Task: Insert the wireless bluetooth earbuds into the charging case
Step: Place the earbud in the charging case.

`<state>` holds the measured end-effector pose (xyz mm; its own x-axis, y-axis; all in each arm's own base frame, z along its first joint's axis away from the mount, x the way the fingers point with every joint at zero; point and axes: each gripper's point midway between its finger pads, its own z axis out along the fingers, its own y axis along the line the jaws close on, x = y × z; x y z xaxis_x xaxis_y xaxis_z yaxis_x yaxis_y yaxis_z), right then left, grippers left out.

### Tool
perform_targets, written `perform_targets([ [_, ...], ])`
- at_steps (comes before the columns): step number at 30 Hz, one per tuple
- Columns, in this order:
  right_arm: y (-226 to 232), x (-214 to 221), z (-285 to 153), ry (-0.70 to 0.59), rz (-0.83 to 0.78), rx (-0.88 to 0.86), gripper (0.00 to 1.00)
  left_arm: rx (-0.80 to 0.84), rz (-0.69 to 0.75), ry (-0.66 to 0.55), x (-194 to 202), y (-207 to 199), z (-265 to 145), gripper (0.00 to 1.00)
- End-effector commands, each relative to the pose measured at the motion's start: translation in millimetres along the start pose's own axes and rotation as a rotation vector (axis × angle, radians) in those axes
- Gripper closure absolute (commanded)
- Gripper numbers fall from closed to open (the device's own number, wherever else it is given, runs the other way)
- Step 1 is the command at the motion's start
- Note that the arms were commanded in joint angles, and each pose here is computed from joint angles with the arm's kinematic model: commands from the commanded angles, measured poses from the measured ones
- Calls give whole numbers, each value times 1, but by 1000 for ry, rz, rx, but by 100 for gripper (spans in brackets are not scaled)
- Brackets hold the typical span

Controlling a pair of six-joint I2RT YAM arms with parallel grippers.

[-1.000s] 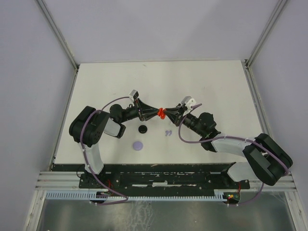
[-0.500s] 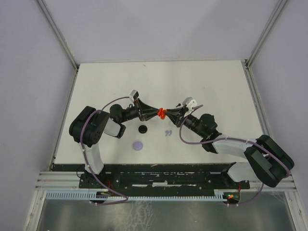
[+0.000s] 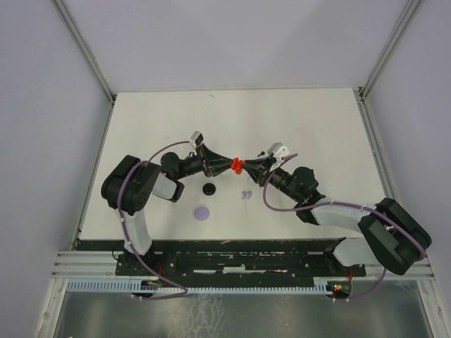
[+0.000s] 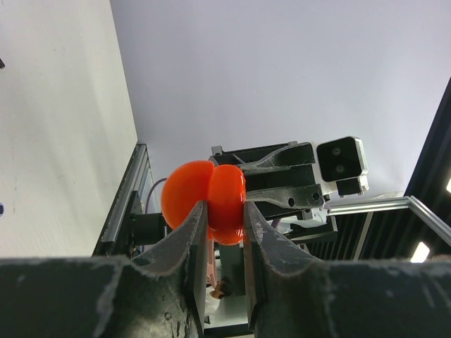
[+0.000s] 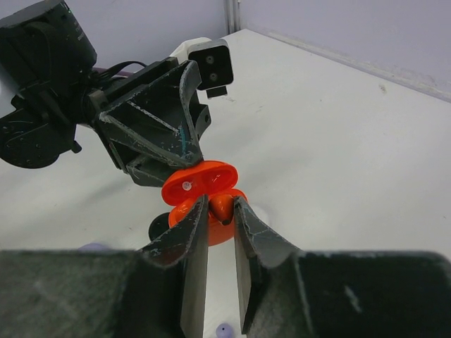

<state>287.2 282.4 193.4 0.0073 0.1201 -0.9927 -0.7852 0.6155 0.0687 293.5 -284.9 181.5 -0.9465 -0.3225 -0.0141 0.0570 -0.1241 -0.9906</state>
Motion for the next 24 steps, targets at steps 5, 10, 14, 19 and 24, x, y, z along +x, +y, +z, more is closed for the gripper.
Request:
perform_targets([
  [5,-4,-10,2,-25,0,28,61,155,140,15,3,-47,2,97],
  [10,-8,-36,-3,-93,-6,63,55,145,131,10,1,-41,2,97],
  [14,-15,-58,-14,-120,-11,126,48,133,123,1,-2,-33,3,97],
  [19,-51,-55,-36,112,54,386,46,121,116,-11,-5,-26,3,97],
  [24,-72,-42,-55,439,66,567,40,98,113,-45,-9,-20,4,97],
])
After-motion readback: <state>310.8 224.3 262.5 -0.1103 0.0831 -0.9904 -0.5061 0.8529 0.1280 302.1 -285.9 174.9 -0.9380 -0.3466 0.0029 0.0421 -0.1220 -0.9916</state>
